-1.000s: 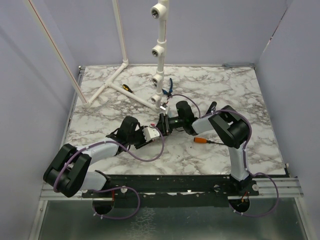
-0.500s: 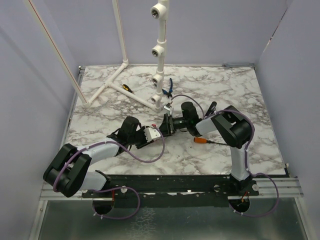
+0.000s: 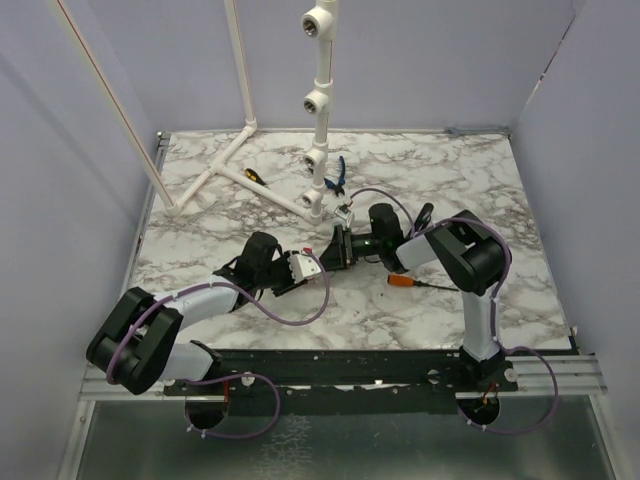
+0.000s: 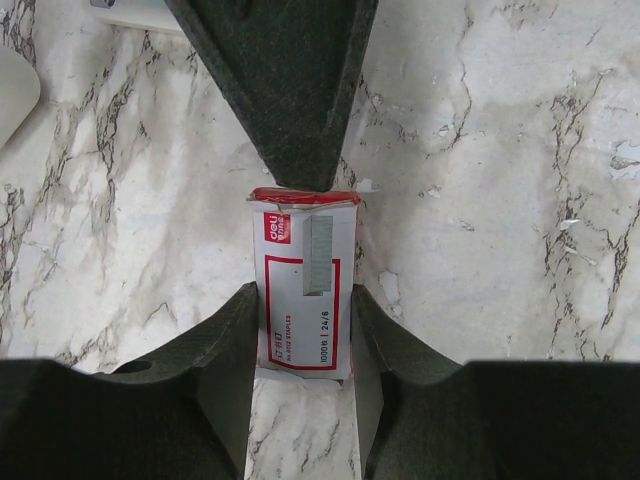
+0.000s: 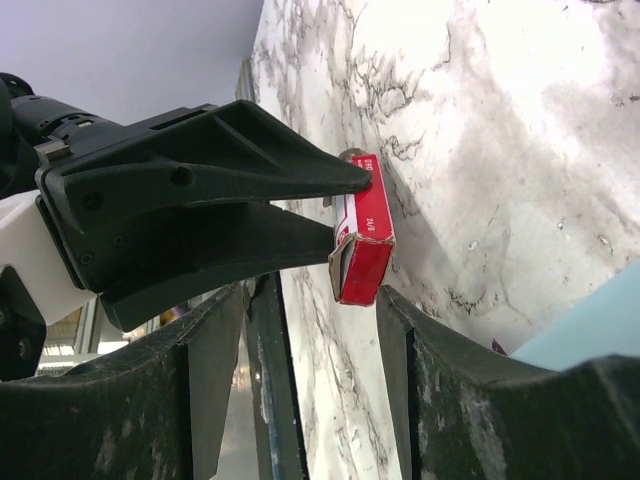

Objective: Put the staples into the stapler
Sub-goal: Open the staple box at the center of the board.

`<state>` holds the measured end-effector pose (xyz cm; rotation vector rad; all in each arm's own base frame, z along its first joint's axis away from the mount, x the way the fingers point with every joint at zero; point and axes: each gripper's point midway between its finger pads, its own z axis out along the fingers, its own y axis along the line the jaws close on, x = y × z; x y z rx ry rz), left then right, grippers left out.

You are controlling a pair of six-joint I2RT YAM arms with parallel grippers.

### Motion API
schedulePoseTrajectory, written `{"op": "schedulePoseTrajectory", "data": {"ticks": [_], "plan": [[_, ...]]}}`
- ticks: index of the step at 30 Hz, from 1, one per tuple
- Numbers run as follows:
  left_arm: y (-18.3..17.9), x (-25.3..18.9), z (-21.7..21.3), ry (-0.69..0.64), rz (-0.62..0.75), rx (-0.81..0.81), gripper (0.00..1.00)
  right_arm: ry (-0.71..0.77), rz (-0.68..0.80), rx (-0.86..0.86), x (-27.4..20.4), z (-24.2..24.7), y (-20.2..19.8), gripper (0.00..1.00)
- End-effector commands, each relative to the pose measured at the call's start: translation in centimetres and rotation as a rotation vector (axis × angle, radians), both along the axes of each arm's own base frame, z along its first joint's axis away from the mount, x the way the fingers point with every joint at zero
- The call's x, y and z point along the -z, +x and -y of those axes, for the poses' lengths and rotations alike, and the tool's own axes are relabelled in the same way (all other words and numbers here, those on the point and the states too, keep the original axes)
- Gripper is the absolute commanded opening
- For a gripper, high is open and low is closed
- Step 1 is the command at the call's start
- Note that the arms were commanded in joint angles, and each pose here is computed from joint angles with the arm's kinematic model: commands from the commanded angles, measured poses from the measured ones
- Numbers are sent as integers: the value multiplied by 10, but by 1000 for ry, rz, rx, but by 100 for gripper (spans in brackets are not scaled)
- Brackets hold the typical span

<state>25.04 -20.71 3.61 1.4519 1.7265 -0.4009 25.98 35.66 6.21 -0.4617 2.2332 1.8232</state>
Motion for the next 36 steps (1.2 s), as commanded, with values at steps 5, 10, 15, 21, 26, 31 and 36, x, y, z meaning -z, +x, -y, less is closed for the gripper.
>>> {"op": "schedulePoseTrajectory", "data": {"ticks": [5,10,15,21,26,31,36], "plan": [[3,-9,12,-35,24,44,24,-74,-117,25,30,-5,-5,61],[3,-9,11,-35,26,43,24,-90,-124,16,35,-9,-8,60],[4,-11,12,-37,31,43,24,-103,-131,6,37,-11,-12,59],[5,-12,12,-39,34,40,24,-107,-137,-7,39,-15,-16,59],[5,-12,12,-38,36,35,24,-111,-145,-13,41,-17,-19,59],[5,-13,11,-39,41,34,24,-129,-143,-8,44,-16,-21,58],[5,-13,11,-40,42,33,24,-146,-134,4,45,-14,-20,58]]}}
